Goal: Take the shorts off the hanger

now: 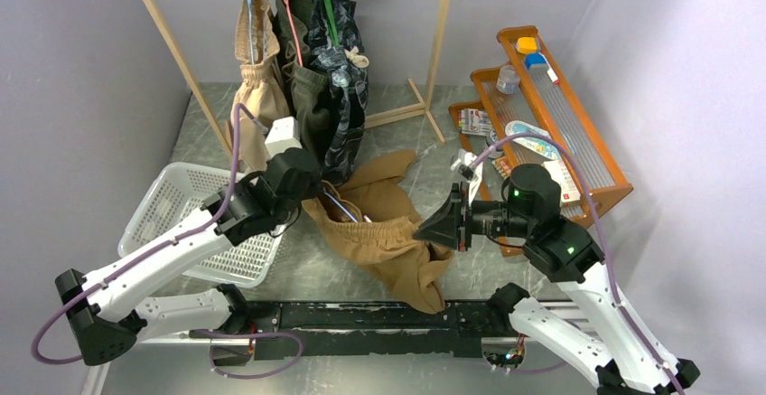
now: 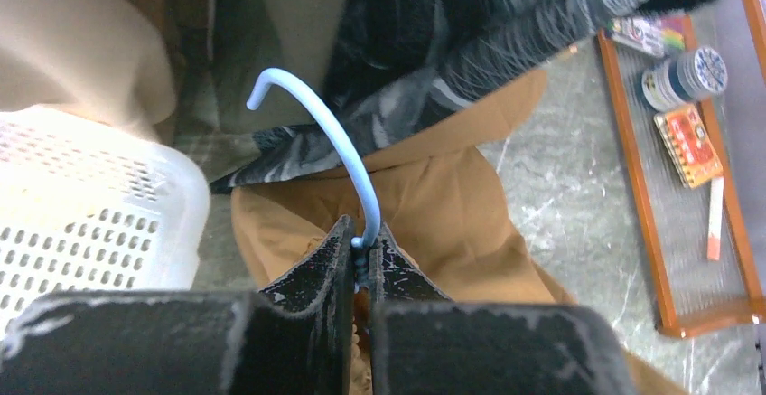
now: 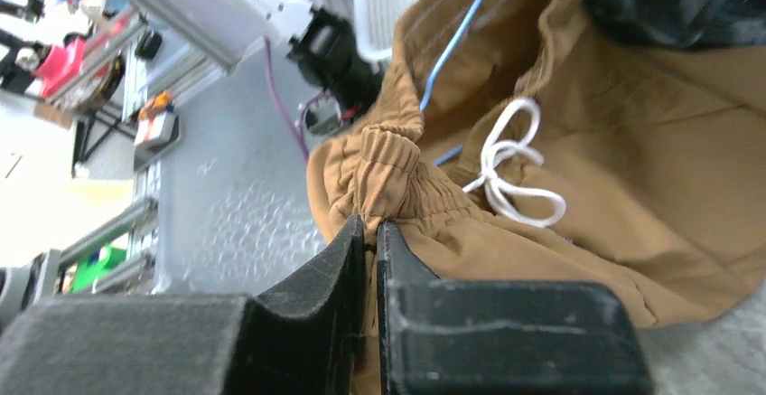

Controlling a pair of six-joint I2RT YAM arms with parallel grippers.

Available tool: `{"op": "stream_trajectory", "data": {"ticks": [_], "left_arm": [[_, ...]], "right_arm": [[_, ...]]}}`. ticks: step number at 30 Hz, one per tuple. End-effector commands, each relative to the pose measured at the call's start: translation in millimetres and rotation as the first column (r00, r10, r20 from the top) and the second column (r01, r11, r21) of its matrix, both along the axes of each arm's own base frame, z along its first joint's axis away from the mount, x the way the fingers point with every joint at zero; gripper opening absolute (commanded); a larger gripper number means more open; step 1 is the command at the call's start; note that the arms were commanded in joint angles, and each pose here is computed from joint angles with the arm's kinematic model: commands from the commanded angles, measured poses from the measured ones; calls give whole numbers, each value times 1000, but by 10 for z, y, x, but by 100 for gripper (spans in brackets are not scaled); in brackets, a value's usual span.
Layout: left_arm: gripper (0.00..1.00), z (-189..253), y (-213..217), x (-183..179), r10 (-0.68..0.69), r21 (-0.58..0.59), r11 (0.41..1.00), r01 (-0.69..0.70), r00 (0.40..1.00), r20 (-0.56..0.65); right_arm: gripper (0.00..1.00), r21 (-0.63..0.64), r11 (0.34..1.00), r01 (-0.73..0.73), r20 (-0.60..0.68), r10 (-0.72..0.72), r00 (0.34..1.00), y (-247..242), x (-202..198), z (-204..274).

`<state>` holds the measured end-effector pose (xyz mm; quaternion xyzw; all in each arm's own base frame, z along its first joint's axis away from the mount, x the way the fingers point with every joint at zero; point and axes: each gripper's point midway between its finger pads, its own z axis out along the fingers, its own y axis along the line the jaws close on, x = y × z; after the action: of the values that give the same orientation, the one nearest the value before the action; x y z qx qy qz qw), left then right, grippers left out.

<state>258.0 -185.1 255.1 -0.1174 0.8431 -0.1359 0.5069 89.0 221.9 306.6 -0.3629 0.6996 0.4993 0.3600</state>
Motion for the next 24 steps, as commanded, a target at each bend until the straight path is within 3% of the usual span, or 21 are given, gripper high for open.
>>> {"op": "stream_trajectory", "data": {"ticks": [1,4,10,18,22,24], "left_arm": [[7,39,-253,42,-123,-27,992,124,992,32],[7,-22,-95,73,-23,5,1000,23,1000,-3],[7,-31,130,252,99,-28,995,-100,994,-46],[7,160,-9,266,25,-148,989,-23,1000,16],[7,106,-18,221,15,-153,988,-17,1000,-13],[7,113,-46,203,-5,-166,986,4,1000,-6]], "right_arm": [[0,132,991,2,41,-7,999,157,129,307],[0,145,957,-252,-27,259,966,205,-242,255],[0,15,947,-321,-75,321,944,-43,-536,76],[0,-93,977,-191,-208,169,963,4,-277,-452],[0,-150,976,-160,-217,126,968,53,-100,-641],[0,-232,970,-74,-203,26,979,24,90,-788]]}}
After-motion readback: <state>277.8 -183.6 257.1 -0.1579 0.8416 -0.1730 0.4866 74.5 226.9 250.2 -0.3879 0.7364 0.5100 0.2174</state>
